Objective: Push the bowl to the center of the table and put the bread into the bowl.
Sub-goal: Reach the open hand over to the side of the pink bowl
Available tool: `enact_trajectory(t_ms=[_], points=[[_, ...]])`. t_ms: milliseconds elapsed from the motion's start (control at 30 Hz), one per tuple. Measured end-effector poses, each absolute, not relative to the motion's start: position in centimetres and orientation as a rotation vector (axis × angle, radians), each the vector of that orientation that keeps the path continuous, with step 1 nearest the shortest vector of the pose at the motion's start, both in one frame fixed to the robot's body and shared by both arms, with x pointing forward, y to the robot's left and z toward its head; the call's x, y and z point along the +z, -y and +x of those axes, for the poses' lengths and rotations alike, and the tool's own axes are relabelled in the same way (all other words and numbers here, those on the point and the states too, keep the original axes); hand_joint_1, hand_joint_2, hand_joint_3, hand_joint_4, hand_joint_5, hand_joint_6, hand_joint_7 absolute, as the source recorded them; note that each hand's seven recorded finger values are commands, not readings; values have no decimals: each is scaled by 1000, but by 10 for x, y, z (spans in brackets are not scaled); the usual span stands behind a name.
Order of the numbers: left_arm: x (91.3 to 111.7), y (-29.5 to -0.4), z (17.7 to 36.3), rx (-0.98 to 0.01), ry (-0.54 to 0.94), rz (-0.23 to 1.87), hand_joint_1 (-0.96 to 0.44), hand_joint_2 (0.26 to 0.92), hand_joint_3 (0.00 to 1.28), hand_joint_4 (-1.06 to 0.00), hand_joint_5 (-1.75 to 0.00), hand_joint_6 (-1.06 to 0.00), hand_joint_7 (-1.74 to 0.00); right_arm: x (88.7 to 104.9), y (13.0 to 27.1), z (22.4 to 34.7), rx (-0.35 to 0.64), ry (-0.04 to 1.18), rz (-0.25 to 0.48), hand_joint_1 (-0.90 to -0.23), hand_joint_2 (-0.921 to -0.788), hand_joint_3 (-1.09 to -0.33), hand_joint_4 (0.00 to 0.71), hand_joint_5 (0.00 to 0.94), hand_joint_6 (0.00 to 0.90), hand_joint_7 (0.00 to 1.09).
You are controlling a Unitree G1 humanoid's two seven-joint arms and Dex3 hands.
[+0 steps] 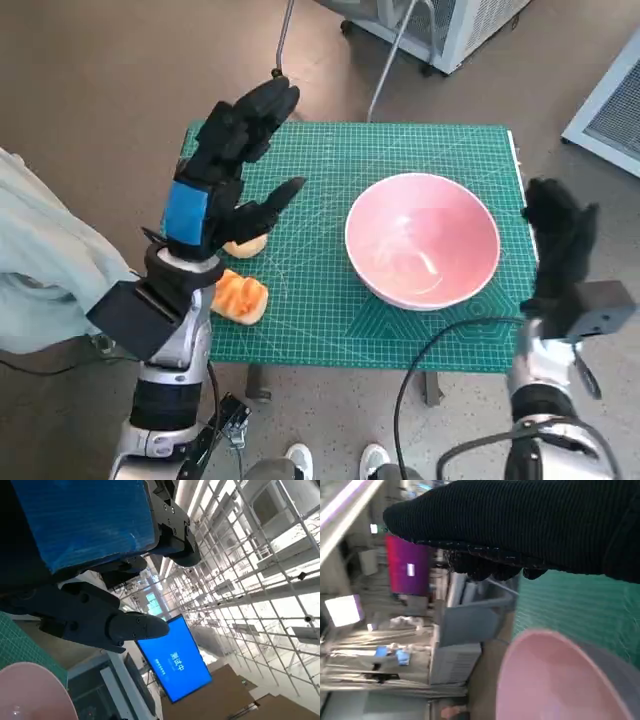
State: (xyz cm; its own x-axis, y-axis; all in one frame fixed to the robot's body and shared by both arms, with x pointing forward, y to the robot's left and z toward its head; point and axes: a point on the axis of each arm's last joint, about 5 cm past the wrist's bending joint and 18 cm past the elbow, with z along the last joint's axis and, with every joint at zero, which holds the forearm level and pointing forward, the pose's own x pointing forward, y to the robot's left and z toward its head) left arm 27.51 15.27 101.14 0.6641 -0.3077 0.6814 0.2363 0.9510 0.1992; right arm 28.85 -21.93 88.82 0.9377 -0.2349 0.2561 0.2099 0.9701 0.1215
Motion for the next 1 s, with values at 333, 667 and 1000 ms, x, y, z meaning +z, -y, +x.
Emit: enact_trajectory(t_ms=[333,667,1000], points=[[1012,-159,274,-302,780,113,-262,921,262,-475,-10,-311,-447,883,194,295,-222,193,230,-517,-921,-902,238,10,43,674],[1010,-163,272,-299,767,129,-267,921,261,-468,-5,-306,-447,890,171,306,-225,155,319,-528,-921,-888,245,11,78,695],[1009,-167,269,-300,759,144,-276,921,258,-461,-1,-304,-447,896,152,313,-221,119,386,-507,-921,-893,247,9,114,702]])
